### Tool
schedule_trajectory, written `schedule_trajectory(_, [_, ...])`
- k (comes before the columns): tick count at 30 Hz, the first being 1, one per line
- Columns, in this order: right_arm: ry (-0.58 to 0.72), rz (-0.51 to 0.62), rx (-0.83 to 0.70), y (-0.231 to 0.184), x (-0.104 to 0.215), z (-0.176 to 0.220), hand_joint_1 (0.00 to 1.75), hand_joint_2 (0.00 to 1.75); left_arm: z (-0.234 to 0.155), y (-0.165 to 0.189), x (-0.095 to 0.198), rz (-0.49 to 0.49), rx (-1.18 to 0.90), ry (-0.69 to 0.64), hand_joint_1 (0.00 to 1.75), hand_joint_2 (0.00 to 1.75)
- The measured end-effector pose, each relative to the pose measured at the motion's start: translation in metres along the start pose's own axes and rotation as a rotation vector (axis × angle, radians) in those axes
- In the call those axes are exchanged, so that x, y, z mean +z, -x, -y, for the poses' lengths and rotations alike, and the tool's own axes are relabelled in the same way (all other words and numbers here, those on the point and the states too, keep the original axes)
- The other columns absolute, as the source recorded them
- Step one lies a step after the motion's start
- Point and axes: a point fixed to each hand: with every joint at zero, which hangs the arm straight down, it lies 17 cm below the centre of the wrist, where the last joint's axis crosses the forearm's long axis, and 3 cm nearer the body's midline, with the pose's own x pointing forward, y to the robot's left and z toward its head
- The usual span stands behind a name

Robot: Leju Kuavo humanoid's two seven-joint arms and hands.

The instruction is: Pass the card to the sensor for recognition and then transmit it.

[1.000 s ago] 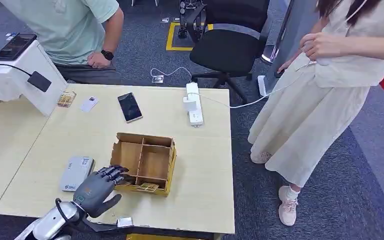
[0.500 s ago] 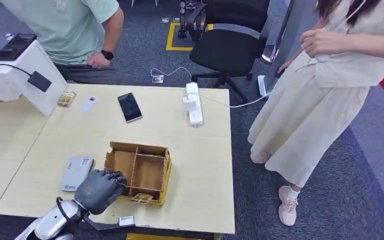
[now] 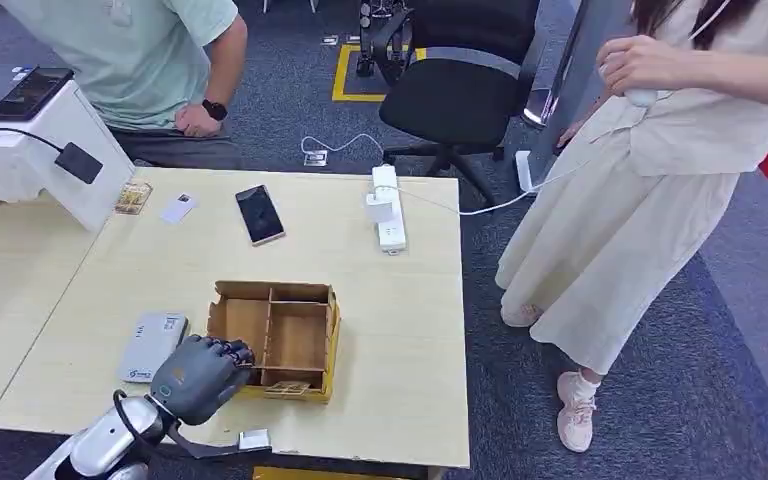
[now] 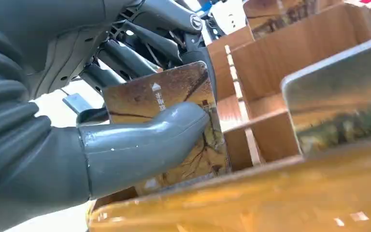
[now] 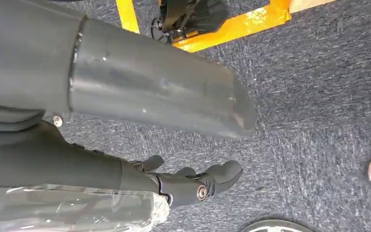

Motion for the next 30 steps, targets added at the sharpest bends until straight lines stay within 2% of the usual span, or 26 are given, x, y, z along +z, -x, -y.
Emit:
schedule_trajectory(17, [0.001,-0.018,0.021,0.005,0.001,0.0,0.0,0.0,-0.034,0.008,-0.019,0.028,-0.055,-0.066,1.75,1.75])
schedule_trajectory(30, [-0.001,-0.023,0.02,0.007,0.002,-0.001,0.0,0.0,-0.097,0.043,-0.031,0.007,-0.114,-0.168,1.75,1.75])
